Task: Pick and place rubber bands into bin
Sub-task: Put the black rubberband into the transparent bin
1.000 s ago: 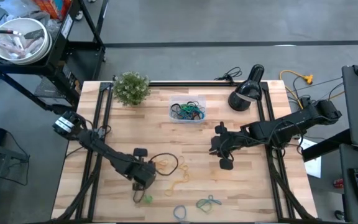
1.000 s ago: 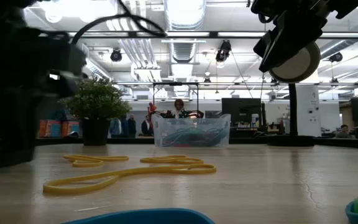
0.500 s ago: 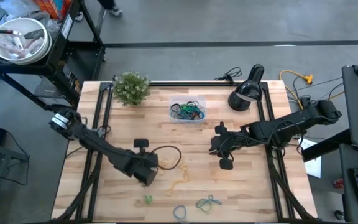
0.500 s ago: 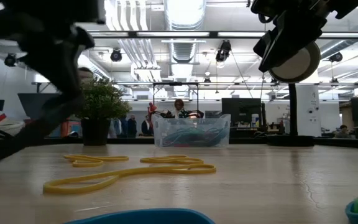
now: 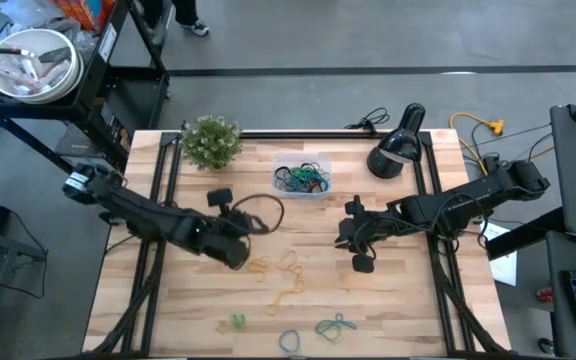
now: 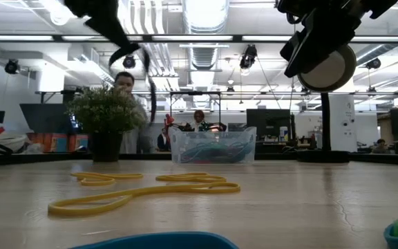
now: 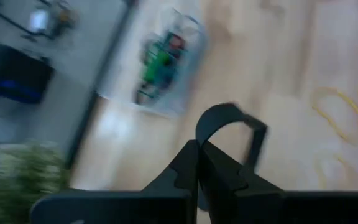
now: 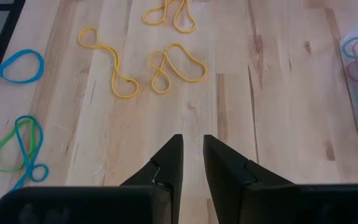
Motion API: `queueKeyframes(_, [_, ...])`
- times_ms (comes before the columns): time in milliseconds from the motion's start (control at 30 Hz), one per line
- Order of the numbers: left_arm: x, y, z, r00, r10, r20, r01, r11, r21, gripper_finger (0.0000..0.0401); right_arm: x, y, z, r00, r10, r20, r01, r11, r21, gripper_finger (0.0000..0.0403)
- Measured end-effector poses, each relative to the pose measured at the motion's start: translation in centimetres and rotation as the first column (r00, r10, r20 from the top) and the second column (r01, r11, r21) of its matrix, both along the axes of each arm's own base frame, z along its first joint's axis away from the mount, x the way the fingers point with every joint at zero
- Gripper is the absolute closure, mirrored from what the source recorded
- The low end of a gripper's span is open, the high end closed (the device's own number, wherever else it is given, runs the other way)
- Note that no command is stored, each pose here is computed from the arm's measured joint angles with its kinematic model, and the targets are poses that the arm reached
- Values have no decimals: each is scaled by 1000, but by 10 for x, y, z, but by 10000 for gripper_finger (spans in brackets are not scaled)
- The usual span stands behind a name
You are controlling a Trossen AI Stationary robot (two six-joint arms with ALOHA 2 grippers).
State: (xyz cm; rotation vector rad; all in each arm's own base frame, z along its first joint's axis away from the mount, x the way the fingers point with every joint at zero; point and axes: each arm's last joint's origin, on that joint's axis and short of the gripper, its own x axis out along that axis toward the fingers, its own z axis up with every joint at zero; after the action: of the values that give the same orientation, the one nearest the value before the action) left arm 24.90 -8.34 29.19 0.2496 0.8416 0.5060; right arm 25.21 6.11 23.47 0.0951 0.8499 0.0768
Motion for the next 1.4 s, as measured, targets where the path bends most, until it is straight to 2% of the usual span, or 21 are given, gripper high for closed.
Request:
queueKeyframes(200, [14,20,32,996,38,76,-46,992,119,401,2,0,2,999,-15,32,16,1000,-9,344])
queueKeyframes(367, [30,37,54,989,18,145,-44,983,177,401,3,0,3,999,-17,48,17,1000,-7,344])
queueKeyframes(733, [52,73,84,957,-5,290,-90,946,312,401,3,-1,3,997,-46,53,47,999,-13,344])
queueKeyframes(1033, [54,102,87,944,67,324,-178,928,327,401,4,-1,3,996,-66,60,68,997,-28,344])
queueKeyframes(1200, [54,118,85,940,86,331,-193,932,307,401,4,-1,3,996,-66,61,68,997,-28,344])
queueKeyframes(1400, [74,137,68,936,77,343,-179,944,278,401,4,-1,3,996,-69,60,70,997,-26,344])
